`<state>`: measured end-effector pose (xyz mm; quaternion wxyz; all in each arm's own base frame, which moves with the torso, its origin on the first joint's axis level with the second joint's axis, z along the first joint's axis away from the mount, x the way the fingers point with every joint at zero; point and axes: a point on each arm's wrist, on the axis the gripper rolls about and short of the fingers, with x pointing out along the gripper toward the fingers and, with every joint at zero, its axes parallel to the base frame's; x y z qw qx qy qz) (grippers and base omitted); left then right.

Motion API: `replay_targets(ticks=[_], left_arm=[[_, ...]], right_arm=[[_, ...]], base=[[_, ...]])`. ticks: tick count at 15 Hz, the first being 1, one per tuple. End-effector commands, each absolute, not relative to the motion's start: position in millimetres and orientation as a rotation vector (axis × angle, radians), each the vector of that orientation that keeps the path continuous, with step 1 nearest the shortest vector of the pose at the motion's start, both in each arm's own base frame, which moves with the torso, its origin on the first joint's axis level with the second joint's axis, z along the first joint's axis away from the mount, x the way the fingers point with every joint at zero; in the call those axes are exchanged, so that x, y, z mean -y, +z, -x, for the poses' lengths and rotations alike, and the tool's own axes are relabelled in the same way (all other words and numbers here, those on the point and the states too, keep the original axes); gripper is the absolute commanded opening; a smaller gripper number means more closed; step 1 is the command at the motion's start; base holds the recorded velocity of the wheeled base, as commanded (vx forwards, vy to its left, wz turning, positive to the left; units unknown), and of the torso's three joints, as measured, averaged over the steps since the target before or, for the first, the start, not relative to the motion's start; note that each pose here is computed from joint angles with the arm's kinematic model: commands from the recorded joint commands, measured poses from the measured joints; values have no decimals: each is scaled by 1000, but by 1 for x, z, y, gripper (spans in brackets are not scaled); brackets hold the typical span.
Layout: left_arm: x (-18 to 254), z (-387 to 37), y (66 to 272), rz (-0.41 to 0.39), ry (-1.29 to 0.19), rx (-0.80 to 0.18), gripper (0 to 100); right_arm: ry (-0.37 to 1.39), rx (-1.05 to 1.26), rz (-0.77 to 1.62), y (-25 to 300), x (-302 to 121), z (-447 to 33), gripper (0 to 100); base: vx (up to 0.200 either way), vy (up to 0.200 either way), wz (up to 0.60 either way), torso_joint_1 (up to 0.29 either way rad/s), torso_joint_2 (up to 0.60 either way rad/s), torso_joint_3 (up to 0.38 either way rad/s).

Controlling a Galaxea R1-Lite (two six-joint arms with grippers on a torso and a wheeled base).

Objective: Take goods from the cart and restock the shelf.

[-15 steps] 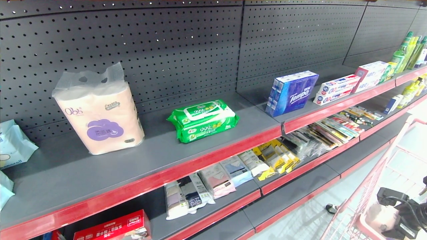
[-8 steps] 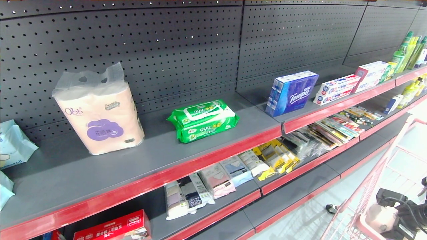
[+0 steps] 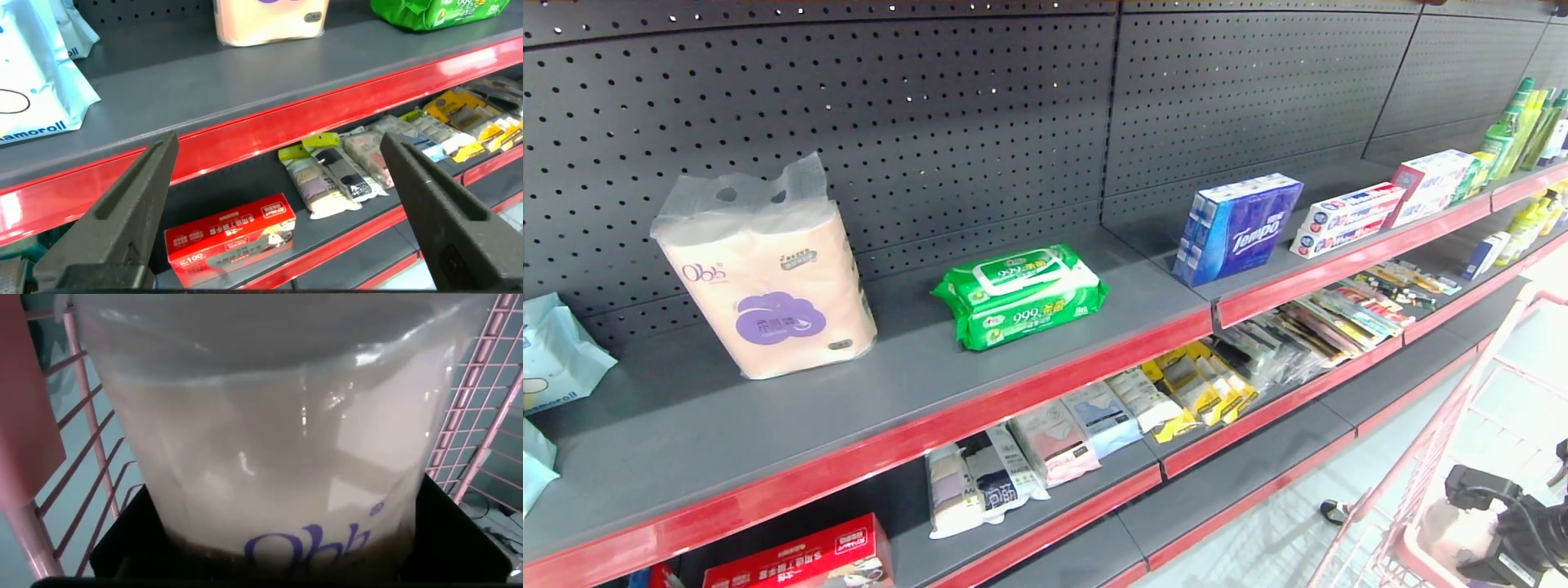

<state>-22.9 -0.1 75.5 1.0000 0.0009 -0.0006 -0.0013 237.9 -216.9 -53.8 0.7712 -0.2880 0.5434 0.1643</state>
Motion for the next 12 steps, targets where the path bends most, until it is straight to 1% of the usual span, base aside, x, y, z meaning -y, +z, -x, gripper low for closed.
replay_targets(ticks=[1, 3, 5, 6, 7, 8, 9, 12], left_arm=[[0, 23, 75, -2, -3, 0, 100], [0, 23, 75, -2, -3, 0, 100], [0, 23, 75, -2, -2, 0, 100], [0, 23, 75, -2, -3, 0, 100], [0, 23, 75, -2, -2, 0, 100], [0, 23, 75, -2, -3, 0, 100], [0, 23, 75, -2, -2, 0, 100], [0, 23, 75, -2, -2, 0, 100]], right_arm=[[348, -1195, 593, -54, 217, -229, 0], [314, -1198, 582, -47, 222, -220, 0], [219, -1179, 584, -25, 233, -211, 0], [205, -1177, 585, -22, 235, -208, 0], [158, -1163, 596, -10, 240, -203, 0], [137, -1156, 605, -5, 242, -201, 0], [60, -1123, 632, 13, 250, -197, 0], [-82, -1054, 631, 43, 254, -195, 0]], base=[[0, 0, 0, 0, 0, 0], [0, 0, 0, 0, 0, 0], [0, 0, 0, 0, 0, 0], [0, 0, 0, 0, 0, 0], [0, 0, 0, 0, 0, 0], [0, 0, 0, 0, 0, 0], [0, 0, 0, 0, 0, 0], [0, 0, 0, 0, 0, 0]])
